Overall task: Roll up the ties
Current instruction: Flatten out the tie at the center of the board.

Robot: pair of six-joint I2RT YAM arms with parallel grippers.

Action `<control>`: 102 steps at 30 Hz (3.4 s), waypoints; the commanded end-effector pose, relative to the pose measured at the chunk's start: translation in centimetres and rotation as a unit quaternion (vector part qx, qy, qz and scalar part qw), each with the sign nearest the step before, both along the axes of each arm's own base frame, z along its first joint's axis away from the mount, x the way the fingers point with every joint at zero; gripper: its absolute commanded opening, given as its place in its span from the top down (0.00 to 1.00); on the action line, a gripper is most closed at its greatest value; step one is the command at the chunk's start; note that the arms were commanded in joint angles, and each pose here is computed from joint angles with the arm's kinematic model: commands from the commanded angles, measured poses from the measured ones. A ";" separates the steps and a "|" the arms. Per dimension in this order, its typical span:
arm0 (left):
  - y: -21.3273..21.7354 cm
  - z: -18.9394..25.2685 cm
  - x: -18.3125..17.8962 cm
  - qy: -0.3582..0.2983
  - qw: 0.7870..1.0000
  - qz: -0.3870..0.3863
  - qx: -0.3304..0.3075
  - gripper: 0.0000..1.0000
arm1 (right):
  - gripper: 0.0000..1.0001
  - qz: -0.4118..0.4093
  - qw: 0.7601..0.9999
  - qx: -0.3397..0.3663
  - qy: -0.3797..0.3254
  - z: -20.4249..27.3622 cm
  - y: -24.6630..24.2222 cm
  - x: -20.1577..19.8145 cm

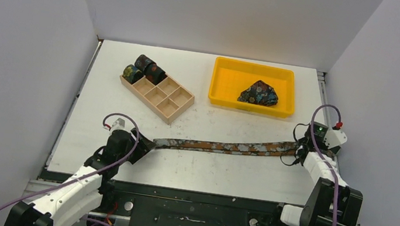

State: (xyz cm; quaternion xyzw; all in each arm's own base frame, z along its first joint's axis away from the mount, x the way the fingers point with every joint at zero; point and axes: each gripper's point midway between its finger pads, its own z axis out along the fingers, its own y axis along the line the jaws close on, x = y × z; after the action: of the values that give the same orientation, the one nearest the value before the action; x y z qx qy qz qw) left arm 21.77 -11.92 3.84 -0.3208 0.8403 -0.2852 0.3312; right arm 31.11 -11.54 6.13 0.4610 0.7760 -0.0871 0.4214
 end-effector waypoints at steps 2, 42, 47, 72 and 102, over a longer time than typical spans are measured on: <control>-0.1 1.7 1.1 -0.023 1.000 0.000 0.004 0.39 | 0.95 -0.069 0.998 -0.007 -0.007 0.1 -2.5 -0.9; -3.0 -3.1 3.7 0.022 0.996 -0.042 0.079 0.51 | 0.95 -0.125 0.985 -0.091 0.075 1.2 -6.2 -3.3; -1.8 -3.5 3.7 0.026 0.996 -0.025 0.087 0.51 | 0.95 -0.130 0.982 -0.098 0.091 0.5 -7.0 -4.0; -1.4 -2.6 3.2 0.021 0.996 -0.022 0.083 0.44 | 0.32 -0.107 0.990 -0.080 0.045 2.2 -7.8 -0.7; -1.5 -0.9 0.9 0.019 0.997 -0.041 0.061 0.41 | 0.36 -0.150 0.987 0.007 0.064 -3.1 -6.3 -3.4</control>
State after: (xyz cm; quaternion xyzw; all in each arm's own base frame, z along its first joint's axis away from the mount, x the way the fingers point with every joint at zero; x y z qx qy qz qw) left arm 23.04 -13.41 3.22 -0.2787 0.8689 -0.2436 0.3285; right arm 26.75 -16.74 2.88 0.5542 0.7397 -0.1758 0.3389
